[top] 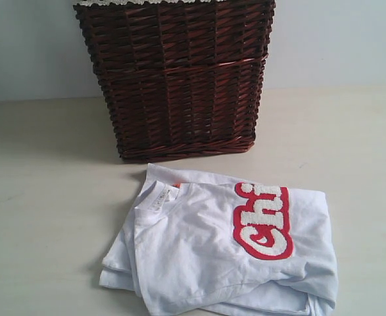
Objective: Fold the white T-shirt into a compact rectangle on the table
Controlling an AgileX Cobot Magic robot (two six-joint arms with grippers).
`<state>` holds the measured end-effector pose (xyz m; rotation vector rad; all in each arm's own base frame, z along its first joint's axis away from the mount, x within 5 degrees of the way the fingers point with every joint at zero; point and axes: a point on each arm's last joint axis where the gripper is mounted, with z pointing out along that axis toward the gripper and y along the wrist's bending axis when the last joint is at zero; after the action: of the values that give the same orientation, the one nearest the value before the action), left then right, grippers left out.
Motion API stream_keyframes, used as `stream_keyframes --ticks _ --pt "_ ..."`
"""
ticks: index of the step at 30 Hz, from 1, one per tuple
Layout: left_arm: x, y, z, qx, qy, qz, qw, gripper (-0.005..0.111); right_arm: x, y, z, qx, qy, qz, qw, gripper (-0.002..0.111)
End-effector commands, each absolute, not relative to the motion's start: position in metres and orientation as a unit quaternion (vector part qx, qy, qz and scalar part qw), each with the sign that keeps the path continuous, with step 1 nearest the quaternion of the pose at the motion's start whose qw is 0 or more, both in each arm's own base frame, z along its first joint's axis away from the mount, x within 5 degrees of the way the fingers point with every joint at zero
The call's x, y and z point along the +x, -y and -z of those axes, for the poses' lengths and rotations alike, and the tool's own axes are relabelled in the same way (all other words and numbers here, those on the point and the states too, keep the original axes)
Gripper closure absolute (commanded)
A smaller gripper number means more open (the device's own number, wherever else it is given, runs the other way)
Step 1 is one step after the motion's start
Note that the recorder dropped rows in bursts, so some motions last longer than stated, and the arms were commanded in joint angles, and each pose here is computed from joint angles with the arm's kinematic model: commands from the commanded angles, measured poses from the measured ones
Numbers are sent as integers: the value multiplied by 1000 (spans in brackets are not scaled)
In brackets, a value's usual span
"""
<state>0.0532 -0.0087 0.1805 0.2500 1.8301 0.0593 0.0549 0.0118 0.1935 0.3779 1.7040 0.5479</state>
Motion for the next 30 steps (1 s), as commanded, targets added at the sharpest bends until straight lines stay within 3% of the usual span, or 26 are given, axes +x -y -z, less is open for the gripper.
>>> stream_keyframes --ticks 1,6,30 --pt "53 8 -182 31 -793 3 608 13 55 -11 -193 165 -734 -235 616 98" --pt "54 5 -182 -16 -793 10 608 13 55 -11 -193 165 -734 -235 616 98" --pt "54 5 -182 -12 -794 6 608 13 55 -11 -193 165 -734 -235 616 98"
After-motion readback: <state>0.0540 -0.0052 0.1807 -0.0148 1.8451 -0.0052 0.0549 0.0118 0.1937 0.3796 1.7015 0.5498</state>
